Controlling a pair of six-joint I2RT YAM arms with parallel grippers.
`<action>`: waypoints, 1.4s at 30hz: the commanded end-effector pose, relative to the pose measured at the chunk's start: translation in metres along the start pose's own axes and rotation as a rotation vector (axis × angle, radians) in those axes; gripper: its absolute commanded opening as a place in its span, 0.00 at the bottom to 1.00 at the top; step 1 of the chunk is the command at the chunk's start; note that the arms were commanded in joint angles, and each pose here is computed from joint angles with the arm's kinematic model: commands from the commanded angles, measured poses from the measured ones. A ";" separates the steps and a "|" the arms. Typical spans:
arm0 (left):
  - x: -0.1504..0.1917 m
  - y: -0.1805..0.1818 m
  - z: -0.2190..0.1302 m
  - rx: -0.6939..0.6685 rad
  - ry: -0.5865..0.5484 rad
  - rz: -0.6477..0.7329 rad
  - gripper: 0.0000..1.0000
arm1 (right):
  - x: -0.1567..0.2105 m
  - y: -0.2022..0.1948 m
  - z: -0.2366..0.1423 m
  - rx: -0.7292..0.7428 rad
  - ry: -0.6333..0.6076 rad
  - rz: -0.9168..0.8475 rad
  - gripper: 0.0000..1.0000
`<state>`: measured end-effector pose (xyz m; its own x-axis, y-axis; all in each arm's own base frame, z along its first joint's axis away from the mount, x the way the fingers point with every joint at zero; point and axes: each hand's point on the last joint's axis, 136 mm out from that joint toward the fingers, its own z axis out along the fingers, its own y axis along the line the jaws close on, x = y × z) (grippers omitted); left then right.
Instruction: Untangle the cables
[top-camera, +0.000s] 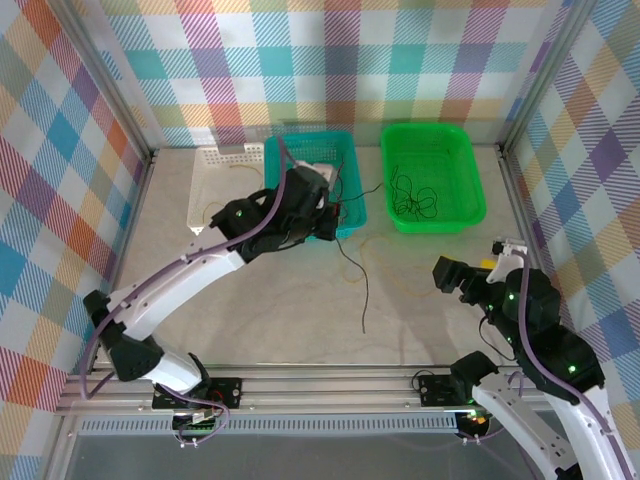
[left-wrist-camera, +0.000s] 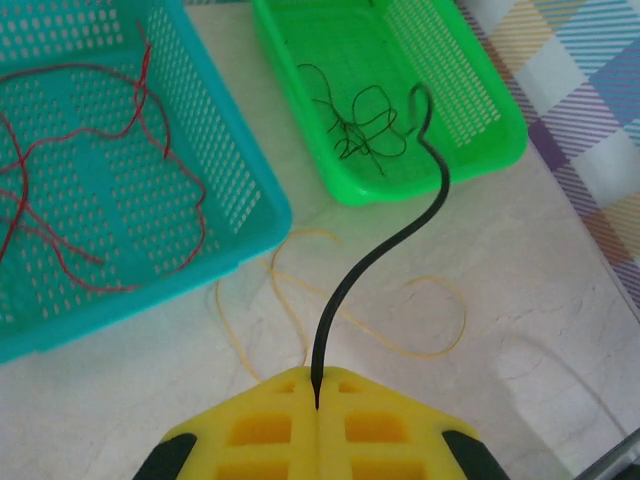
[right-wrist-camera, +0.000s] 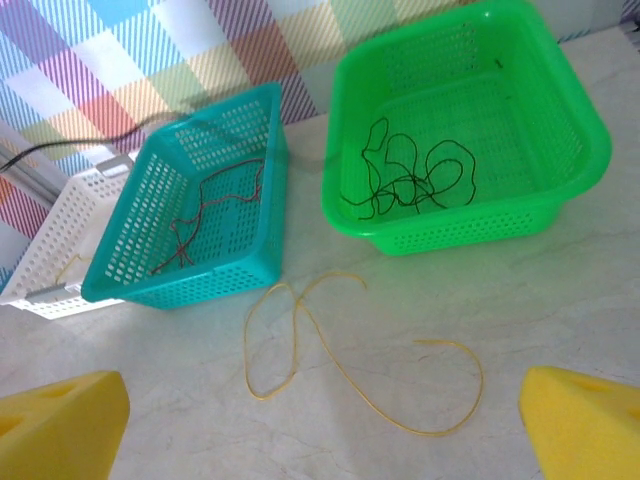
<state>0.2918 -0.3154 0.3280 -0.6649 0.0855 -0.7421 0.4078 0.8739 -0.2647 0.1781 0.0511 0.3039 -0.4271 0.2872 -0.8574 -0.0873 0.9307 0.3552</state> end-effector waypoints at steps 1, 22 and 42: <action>-0.008 -0.014 0.002 0.016 0.041 0.092 0.00 | -0.009 -0.006 -0.015 0.021 -0.040 0.004 1.00; -0.139 -0.040 0.157 -0.026 -0.297 -0.022 0.00 | -0.025 -0.006 -0.056 -0.039 -0.137 -0.006 1.00; -0.137 0.007 0.266 -0.223 -0.544 -0.157 0.00 | -0.013 0.003 -0.043 -0.089 -0.106 -0.038 1.00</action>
<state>0.5395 -0.4537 0.2648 -0.3178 -0.2110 -0.9244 0.1911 0.9407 -0.2804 0.1446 0.0364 0.3317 -0.3392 0.2887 -0.8953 -0.1527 0.9222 0.3552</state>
